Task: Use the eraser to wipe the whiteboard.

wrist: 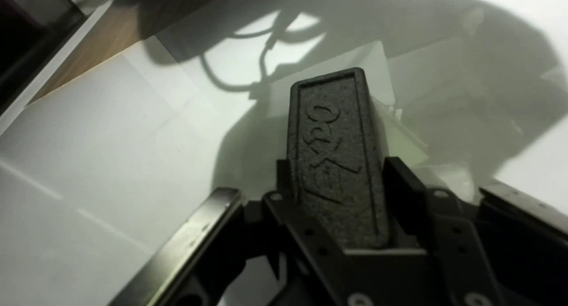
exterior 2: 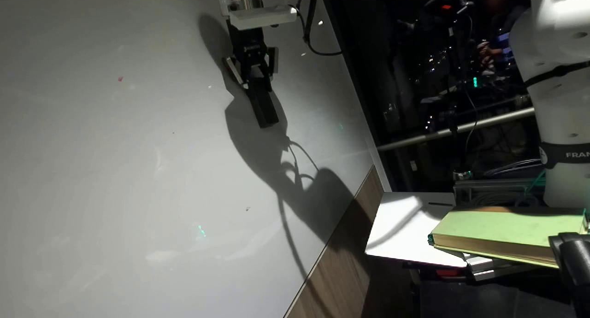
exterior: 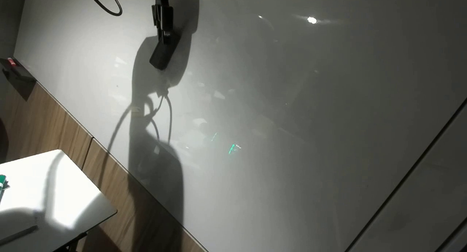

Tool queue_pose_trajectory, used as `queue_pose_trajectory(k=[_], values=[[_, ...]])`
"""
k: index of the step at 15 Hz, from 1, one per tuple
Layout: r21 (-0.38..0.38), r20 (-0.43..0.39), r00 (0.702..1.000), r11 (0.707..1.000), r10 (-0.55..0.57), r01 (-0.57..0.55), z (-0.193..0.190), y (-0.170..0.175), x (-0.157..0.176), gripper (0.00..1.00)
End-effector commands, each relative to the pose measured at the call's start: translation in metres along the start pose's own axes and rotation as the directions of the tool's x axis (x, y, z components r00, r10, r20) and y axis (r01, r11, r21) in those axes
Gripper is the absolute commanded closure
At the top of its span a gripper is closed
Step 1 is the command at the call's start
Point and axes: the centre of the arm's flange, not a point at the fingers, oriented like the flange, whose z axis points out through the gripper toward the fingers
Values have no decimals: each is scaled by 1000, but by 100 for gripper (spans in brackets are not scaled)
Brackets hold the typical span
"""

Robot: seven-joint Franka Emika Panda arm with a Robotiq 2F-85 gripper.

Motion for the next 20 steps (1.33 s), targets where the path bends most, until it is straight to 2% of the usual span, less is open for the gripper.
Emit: queue_pose_trajectory(k=[1, 3, 5, 7, 12, 16, 20], values=[[-6, 6, 1000, 1000, -14, 14, 74, 5, 40, 71], [0, 114, 991, 997, -76, 76, 83, 10, -16, 71], [-2, 180, 976, 992, -126, 128, 111, 10, -52, 71], [-17, 251, 953, 984, -169, 179, 146, 13, -82, 71], [-135, 392, 897, 952, -205, 276, 216, 42, -133, 71], [-175, 525, 824, 920, -213, 350, 255, 61, -193, 71], [-201, 617, 762, 898, -195, 392, 293, 81, -229, 71]])
